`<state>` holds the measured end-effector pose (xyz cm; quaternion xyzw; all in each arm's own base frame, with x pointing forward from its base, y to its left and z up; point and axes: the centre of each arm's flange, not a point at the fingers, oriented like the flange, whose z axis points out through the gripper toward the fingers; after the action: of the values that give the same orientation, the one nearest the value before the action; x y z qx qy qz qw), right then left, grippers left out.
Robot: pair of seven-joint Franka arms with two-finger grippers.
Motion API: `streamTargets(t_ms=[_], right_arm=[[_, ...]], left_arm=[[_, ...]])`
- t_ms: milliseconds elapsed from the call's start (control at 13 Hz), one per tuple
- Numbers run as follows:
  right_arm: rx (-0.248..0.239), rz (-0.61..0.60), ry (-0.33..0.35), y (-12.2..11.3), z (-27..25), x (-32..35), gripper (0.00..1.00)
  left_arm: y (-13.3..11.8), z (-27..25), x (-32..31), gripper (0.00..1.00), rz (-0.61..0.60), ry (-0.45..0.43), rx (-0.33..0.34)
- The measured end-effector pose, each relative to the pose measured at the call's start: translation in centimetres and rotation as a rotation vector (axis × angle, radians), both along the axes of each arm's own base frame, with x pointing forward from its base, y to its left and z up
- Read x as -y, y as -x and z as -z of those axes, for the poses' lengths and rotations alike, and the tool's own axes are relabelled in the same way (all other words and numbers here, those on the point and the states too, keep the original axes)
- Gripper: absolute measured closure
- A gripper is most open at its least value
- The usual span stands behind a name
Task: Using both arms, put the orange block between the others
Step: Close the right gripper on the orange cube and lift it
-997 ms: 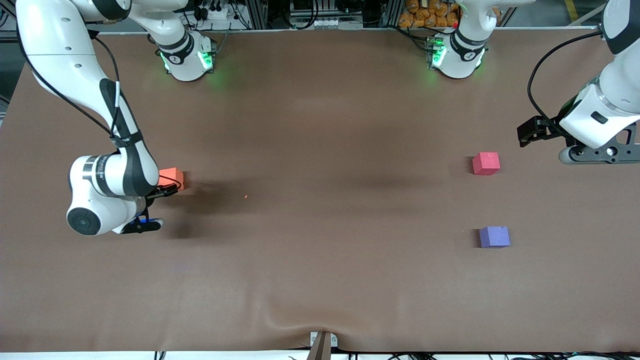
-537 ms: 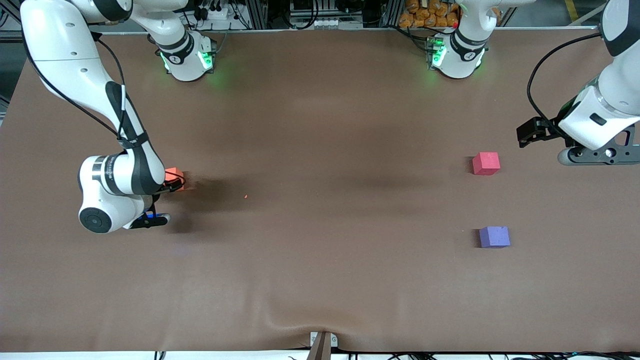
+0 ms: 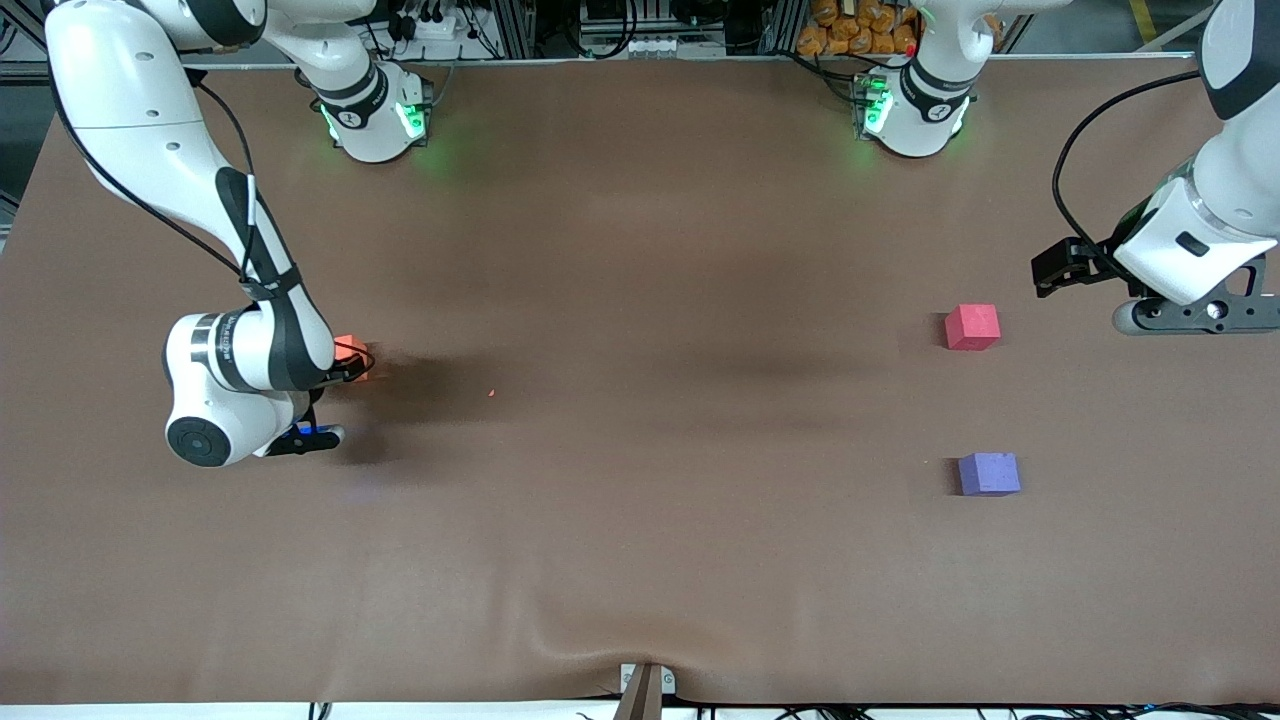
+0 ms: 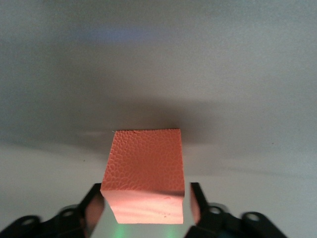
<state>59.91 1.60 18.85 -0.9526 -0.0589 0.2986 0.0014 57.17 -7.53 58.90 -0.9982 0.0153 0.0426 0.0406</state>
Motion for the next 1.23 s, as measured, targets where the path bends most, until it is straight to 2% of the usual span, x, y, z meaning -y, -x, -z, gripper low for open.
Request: streamTargets(t_ms=[77,153,307,613,767,920,1073,1226], right_arm=[[0.001,-0.001,0.0,0.0,0.0,0.0,0.37],[0.001,-0.001,0.0,0.0,0.0,0.0,0.37],[0.018,-0.006,-0.001,-0.5,-0.6,-0.3,0.48],[0.134,-0.075,-0.018,-3.5,-4.8,-5.7,0.5],[0.175,-0.043,-0.066,-3.8,-6.1,-10.2,0.52],[0.2,0.067,-0.143,-3.2,-6.3,-16.4,0.52],[0.222,0.132,-0.19,-2.0,-6.1,-23.1,0.52],[0.215,0.182,-0.223,-0.5,-5.7,-27.8,0.52]], left_arm=[[0.0,0.0,0.0,0.0,0.0,0.0,0.0],[0.0,0.0,0.0,0.0,-0.001,0.0,0.0],[0.0,0.0,-0.1,0.0,-0.002,0.0,0.0],[-0.1,0.2,-0.3,0.0,-0.006,0.0,-0.004],[-0.1,0.3,-0.3,0.0,-0.006,0.0,-0.005],[-0.1,0.3,-0.3,0.0,-0.005,0.0,-0.006],[-0.1,0.3,-0.2,0.0,-0.003,0.0,-0.006],[-0.1,0.3,-0.1,0.0,-0.001,0.0,-0.006]])
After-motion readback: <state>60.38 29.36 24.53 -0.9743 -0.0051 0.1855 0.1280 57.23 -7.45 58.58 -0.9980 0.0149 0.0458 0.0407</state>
